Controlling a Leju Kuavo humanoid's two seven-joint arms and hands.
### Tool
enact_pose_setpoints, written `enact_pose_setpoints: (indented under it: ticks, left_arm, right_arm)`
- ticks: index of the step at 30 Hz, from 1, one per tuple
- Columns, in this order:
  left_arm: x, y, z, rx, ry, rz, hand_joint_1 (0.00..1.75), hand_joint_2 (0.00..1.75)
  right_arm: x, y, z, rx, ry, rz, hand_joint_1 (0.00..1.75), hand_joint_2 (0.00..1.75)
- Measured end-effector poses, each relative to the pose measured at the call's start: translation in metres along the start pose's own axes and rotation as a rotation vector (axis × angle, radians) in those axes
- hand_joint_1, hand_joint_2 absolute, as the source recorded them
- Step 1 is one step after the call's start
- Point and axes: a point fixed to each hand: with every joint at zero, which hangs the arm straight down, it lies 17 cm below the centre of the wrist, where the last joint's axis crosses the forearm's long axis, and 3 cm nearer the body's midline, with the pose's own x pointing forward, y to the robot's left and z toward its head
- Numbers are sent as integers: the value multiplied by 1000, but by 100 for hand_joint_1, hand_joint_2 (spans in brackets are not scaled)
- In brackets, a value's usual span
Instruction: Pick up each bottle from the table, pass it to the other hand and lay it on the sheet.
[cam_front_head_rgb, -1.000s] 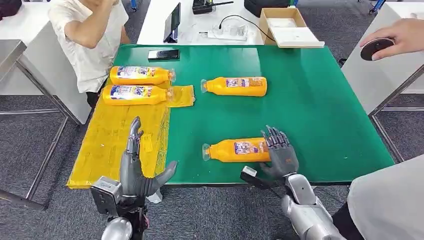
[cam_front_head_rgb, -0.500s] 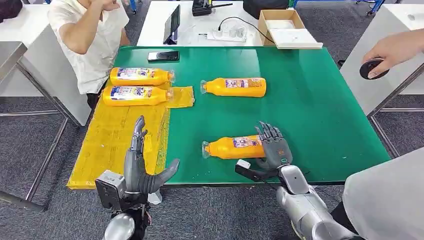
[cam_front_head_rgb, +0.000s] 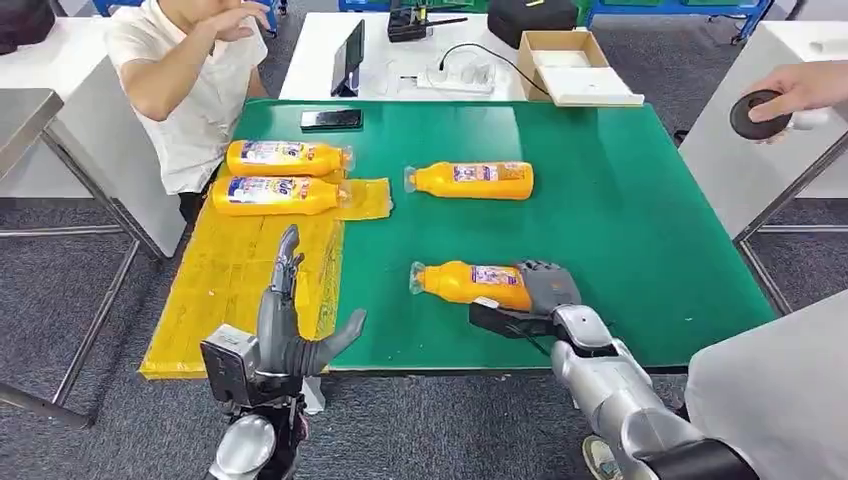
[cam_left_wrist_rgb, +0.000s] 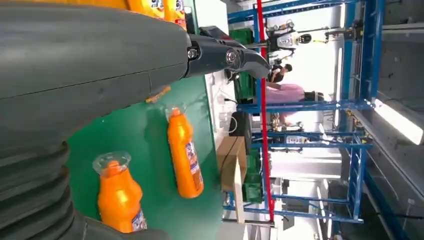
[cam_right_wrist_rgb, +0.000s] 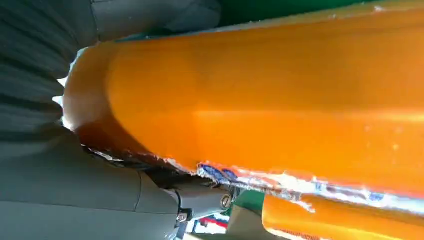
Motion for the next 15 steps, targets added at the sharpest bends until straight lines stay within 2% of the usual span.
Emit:
enact_pose_setpoints:
  ticks: [3,7,12,15]
  left_arm:
    - [0,1,0,4,0,8,0,175]
    - [-3,8,9,35,15,7,0,175]
    - [-4,15,18,68,28,11,0,175]
    - [-8,25,24,123,53,34,0,175]
  right_arm:
    - [16,-4,2,-17,-102,-195,175,175]
    - [37,-13,11,-126,-213,-444,175,175]
    - [61,-12,24,-196,-257,-589,175,175]
    - [76,-17,36,-253,-312,-726,175,175]
